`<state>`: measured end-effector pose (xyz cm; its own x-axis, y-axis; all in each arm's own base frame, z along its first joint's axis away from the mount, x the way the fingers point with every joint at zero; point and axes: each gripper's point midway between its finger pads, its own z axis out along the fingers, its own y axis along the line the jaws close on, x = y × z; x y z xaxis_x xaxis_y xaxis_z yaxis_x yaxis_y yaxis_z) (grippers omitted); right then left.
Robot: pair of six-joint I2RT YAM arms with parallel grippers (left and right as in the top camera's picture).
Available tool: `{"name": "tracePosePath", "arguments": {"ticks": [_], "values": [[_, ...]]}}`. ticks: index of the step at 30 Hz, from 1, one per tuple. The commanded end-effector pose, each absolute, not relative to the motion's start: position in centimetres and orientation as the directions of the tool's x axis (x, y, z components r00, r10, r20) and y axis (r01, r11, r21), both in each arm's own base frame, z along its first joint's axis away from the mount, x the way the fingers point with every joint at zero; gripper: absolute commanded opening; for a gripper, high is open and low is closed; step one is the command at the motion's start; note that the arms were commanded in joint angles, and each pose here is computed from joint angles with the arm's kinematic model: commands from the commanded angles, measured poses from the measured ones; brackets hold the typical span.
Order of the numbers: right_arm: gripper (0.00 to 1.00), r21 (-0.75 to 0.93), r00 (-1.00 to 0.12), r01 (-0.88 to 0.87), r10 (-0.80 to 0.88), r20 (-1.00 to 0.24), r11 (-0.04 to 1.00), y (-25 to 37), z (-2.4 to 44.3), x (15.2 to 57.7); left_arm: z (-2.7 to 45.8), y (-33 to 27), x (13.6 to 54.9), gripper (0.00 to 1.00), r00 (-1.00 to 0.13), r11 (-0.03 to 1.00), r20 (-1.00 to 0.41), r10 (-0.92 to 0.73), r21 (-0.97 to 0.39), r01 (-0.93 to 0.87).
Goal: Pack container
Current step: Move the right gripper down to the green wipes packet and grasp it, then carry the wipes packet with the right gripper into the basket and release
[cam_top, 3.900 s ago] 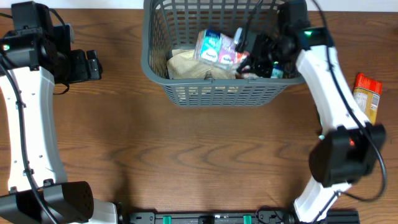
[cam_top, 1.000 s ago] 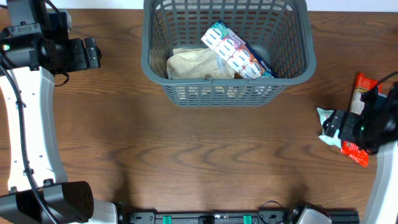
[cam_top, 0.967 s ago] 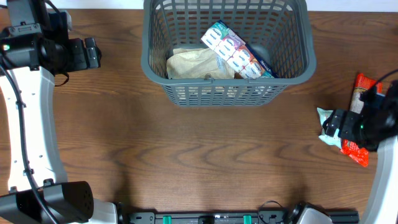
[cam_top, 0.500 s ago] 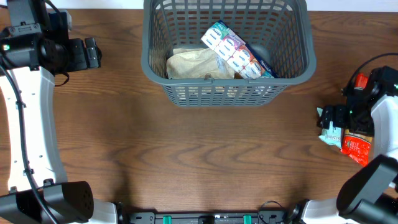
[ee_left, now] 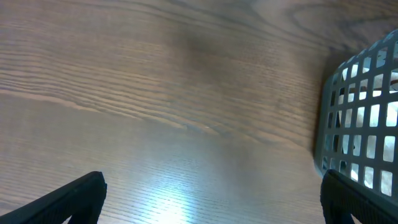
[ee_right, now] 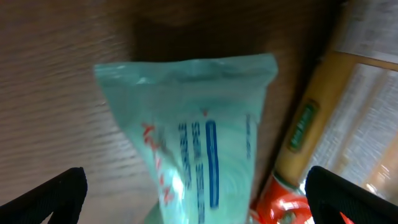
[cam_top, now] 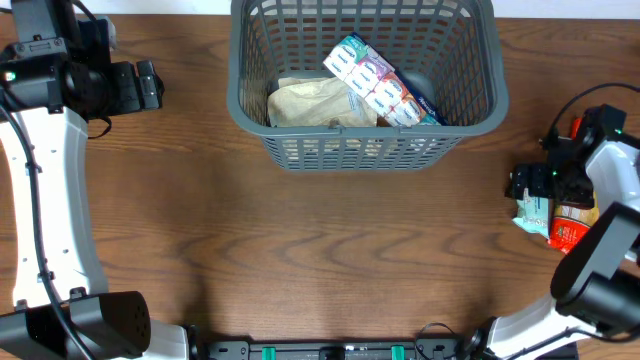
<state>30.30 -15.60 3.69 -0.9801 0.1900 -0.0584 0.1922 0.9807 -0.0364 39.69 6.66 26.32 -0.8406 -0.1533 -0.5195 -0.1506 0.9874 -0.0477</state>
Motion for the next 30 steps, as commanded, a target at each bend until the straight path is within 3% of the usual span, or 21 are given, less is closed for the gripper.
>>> {"name": "tracePosePath", "arguments": {"ticks": [1, 6, 9, 20, 23, 28, 30], "values": [[0.99, -0.025, -0.982, 0.186, 0.186, -0.021, 0.982, -15.7, 2.0, 30.0, 26.0, 6.6, 39.7, 0.99, -0.844, 0.986, -0.51, -0.165, -0.058, -0.157], [0.98, -0.011, -0.982, 0.186, 0.186, 0.006, 0.982, -15.6, 0.4, 30.0, 26.0, 6.6, 39.7, 0.99, -0.844, 0.986, -0.51, -0.165, -0.058, -0.157], [0.92, 0.016, -0.982, 0.186, 0.186, 0.003, 0.982, -15.3, -0.3, 30.4, 26.0, 6.6, 39.7, 0.99, -0.844, 0.986, -0.51, -0.165, -0.058, -0.157], [0.42, 0.043, -0.979, 0.206, 0.205, 0.011, 0.978, -14.8, -1.3, 30.7, 25.9, 6.6, 39.7, 0.99, -0.844, 0.986, -0.51, -0.165, -0.058, -0.158], [0.17, 0.041, -0.971, 0.24, 0.24, 0.003, 0.97, -15.0, -1.0, 31.0, 25.9, 6.6, 39.7, 0.99, -0.845, 0.986, -0.509, -0.165, -0.058, -0.158], [0.02, 0.065, -0.966, 0.251, 0.254, -0.04, 0.966, -15.2, 1.3, 32.7, 25.9, 6.6, 39.7, 0.99, -0.845, 0.986, -0.509, -0.165, -0.058, -0.158], [0.01, 0.074, -0.964, 0.249, 0.255, -0.082, 0.966, -15.5, 3.4, 34.0, 25.9, 6.6, 39.7, 0.99, -0.845, 0.986, -0.509, -0.165, -0.058, -0.158]]}}
